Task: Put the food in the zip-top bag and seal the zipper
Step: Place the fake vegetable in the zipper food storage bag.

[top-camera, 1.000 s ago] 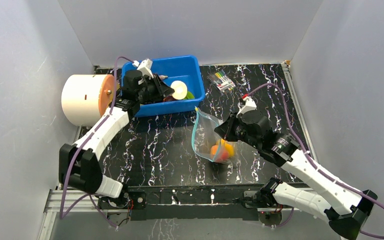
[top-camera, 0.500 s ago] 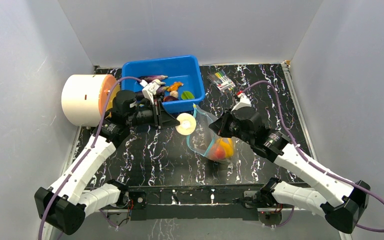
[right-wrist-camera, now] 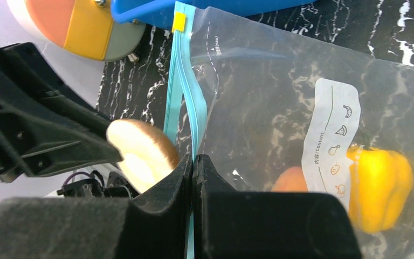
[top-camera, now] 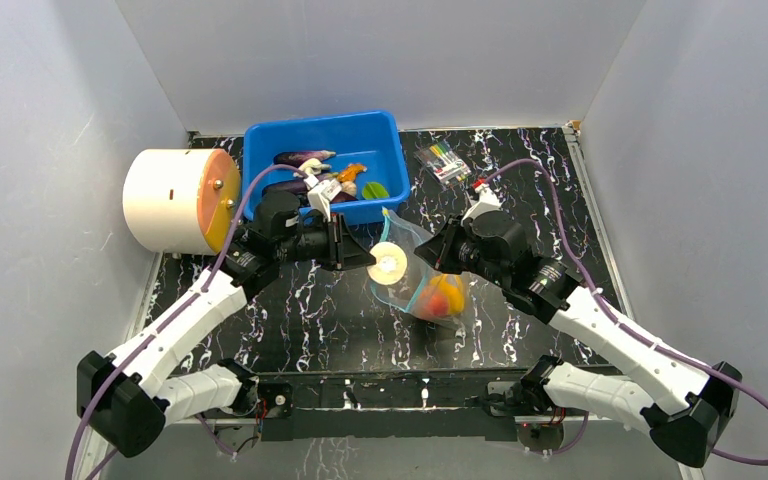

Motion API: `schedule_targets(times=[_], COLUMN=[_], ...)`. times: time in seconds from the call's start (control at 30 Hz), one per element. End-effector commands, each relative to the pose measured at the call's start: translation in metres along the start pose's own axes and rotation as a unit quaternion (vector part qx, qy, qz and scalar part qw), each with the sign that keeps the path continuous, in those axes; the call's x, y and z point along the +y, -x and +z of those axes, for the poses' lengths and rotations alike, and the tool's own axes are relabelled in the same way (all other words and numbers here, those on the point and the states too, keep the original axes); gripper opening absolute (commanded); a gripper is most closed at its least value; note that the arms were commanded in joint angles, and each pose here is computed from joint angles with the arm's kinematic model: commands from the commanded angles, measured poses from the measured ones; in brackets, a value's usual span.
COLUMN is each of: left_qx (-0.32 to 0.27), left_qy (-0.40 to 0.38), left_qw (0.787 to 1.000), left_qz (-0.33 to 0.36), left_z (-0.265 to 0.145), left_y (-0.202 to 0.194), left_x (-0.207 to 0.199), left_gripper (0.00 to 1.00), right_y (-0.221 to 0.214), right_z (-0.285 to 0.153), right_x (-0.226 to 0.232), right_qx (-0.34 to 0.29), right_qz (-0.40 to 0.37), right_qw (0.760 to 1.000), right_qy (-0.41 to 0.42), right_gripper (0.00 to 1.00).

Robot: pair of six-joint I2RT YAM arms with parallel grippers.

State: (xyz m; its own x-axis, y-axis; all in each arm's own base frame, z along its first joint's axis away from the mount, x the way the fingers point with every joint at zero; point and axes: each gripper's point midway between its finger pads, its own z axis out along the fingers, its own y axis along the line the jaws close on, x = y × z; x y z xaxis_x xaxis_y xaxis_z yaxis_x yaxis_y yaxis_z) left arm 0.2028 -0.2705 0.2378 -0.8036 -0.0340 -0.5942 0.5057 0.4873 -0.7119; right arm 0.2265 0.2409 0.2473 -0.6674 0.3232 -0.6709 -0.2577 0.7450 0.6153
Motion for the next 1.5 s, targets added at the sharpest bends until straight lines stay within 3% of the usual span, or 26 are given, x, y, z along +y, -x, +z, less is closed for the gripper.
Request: schedule_targets(times=[0.0,0.53,0.67,0.77,0.9,1.03,1.47], left_qx=[-0.017,0.0,-0.001,-0.004,-0.008,-0.023,-0.035], left_qy=[0.034,0.066,0.06,0.054,0.044,0.05,0.147], left_qw=[0.999,0.998,0.998,0.998,0.999,0.998,0.988], left_qz=[0.004,-0.01,-0.014,-0.018,-0.018,-0.008,0.034], left_z=[0.006,0.029,0.031,0.031,0.031,0.021,-0.012], left_y=[0.008,0.002,0.001,0.002,0.002,0.006,0.001], left_x=[0.012,0.029,0.028,0.026,0.022,0.018,0.043], left_gripper=[0.0,0.0,0.06,0.16,0.46,0.59,0.68], right_y=[0.018,0.009,0.008,0.006,0.007,0.007,0.012], right_z=[-0.007,0.0,0.001,0.0,-0.001,-0.002,-0.007], right_x=[0.033,0.04,0.038,0.038,0.036,0.034,0.033], right_qx=[-0.029,-0.006,-0.007,-0.005,-0.007,-0.008,-0.022], right_qz=[0.011,0.017,0.022,0.025,0.025,0.021,0.021], right_qw=[0.997,0.996,0.996,0.996,0.996,0.997,0.996], right_qy=[0.069,0.089,0.089,0.09,0.084,0.08,0.078], right_gripper=[0.0,0.0,0.0,0.0,0.0,0.0,0.0])
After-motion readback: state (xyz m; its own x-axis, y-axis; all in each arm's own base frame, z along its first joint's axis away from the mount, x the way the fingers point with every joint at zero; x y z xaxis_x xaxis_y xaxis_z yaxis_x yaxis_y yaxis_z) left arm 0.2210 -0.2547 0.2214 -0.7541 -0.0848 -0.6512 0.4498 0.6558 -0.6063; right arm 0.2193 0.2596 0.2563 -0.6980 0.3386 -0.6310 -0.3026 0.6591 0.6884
